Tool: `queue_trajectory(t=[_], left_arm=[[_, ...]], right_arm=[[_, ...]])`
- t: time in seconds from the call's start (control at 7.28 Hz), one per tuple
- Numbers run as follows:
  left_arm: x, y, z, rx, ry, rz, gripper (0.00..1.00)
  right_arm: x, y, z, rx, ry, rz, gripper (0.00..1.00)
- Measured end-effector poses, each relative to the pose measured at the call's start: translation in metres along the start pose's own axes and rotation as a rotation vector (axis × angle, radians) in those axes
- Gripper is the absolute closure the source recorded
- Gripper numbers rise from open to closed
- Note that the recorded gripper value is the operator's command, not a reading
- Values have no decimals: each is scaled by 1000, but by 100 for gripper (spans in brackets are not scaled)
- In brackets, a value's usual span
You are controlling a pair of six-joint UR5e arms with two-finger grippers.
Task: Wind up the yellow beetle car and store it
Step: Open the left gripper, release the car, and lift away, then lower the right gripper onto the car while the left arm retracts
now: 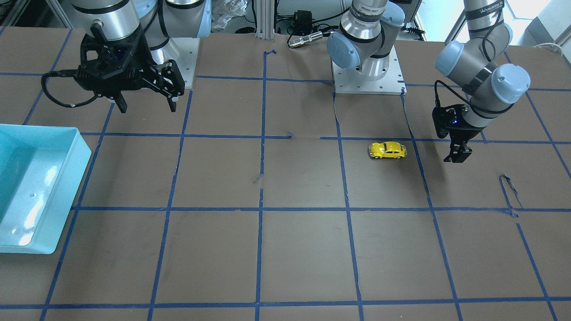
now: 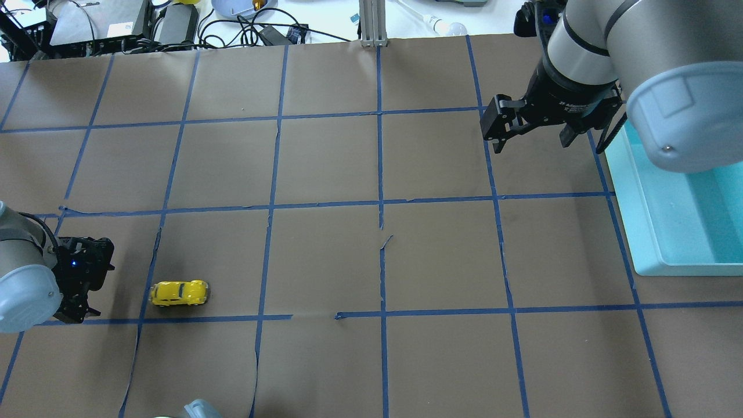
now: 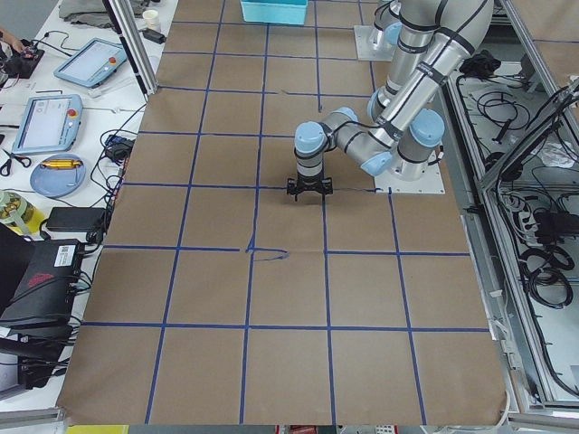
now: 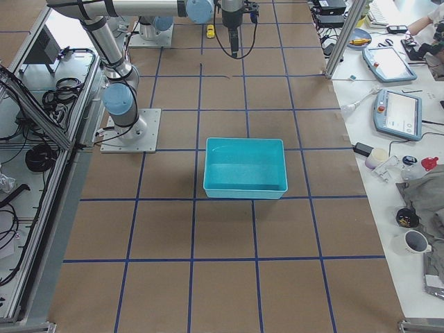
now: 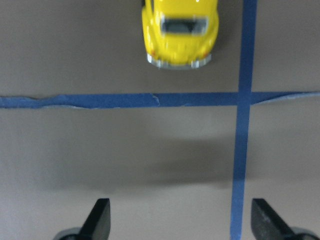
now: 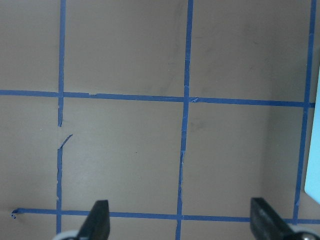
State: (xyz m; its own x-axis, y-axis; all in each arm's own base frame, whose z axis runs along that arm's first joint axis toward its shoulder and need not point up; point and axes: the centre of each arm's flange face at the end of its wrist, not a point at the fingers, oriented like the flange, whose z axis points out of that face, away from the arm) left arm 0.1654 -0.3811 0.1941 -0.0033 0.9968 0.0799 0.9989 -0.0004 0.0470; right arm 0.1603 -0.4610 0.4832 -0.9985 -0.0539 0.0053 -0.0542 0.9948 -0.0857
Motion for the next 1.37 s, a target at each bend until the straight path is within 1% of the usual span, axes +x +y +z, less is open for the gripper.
queue_trajectory(t=[0.14,0.41,0.69,0.82,0.96,1.1,1.24,1.37], left_arm=[[0,0,0,2,3,0,0],[1,-2,-1,5,6,-3,0],[4,-8,-6,18,22,-38,0],[5,-11,-11,28,33,-95,0],[4,-16,-24,53,51,-179,0],[-3,-24,-47,94,83,-268,0],[-17,-40,-82,128,122,-360,0],[-33,-65,-124,141,160,-468,0]], right_arm=[[0,1,0,-13,-1,1,0],[1,11,-2,-78,0,4,0],[2,15,-4,-106,2,5,0],[2,16,-4,-119,2,5,0],[2,17,-3,-126,3,5,0],[2,17,-2,-132,7,5,0],[3,17,0,-136,8,-3,0],[3,17,1,-139,8,-36,0]])
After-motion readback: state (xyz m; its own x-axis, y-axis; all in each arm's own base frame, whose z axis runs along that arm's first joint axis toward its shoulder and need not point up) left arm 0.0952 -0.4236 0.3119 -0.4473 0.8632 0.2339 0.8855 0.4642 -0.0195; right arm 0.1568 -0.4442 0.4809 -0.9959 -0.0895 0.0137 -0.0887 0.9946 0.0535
